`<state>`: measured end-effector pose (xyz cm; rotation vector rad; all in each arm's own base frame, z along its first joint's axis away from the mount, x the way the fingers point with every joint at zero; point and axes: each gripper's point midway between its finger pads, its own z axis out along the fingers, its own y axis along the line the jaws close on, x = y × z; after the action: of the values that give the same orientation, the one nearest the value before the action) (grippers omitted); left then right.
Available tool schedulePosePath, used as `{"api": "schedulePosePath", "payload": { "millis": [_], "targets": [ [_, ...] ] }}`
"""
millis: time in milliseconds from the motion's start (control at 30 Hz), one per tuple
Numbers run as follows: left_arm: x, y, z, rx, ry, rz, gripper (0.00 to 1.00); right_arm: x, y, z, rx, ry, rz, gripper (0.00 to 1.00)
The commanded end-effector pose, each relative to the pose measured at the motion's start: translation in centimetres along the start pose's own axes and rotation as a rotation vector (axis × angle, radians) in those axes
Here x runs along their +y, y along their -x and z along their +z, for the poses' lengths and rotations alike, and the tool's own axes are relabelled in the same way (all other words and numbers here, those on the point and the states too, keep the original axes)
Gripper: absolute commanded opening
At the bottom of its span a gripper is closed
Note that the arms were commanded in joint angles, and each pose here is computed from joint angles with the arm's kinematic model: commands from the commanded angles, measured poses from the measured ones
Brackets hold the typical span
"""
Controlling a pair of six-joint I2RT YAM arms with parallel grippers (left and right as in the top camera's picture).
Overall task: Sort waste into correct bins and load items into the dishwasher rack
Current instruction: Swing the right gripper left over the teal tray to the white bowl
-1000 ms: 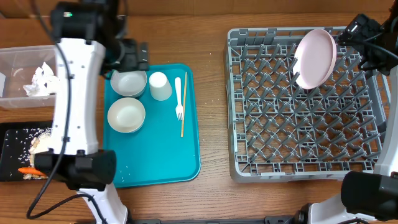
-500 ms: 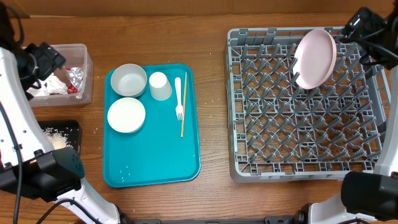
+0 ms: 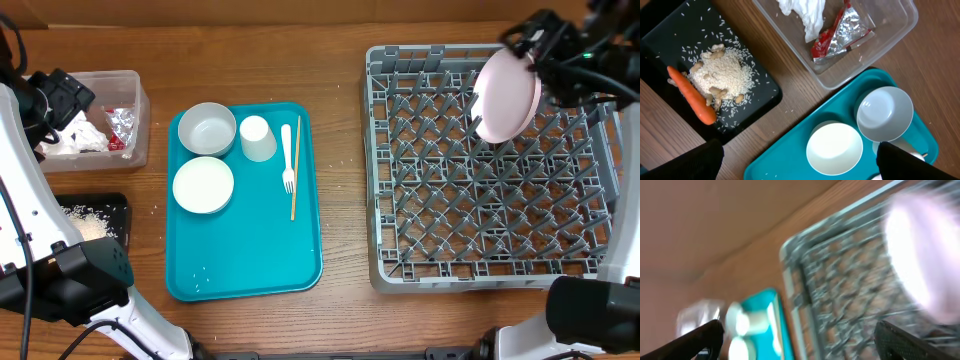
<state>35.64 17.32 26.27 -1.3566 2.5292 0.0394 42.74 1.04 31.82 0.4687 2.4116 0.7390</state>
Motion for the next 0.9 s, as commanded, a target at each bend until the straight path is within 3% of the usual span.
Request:
{"api": "schedulePosePath", "payload": {
  "millis": [0, 133, 400, 600, 867],
  "targets": [
    [0.5, 0.5, 0.2, -0.013, 0.017, -0.023, 1.0, 5.5, -4.3, 1.5, 0.125, 0.112, -0.166, 1.0],
    [1.9, 1.3, 0.3, -0.017, 0.025, -0.071, 1.0, 8.8, -9.6, 4.8, 0.223, 0.027, -0.312, 1.0],
    [4.3, 2.5, 0.3, -0.026, 0.044, -0.129, 1.0, 15.4, -20.7, 12.1, 0.394, 0.03, -0.564, 1.0],
    [4.3, 2.4, 0.3, -0.026, 0.043, -0.127, 1.0, 18.0, -26.5, 17.2, 0.46, 0.05, -0.576, 1.0],
    [4.3, 2.4, 0.3, -0.026, 0.043, -0.127, 1.0, 17.7, -32.8, 23.3, 0.554, 0.034, -0.615, 1.0]
  ]
}}
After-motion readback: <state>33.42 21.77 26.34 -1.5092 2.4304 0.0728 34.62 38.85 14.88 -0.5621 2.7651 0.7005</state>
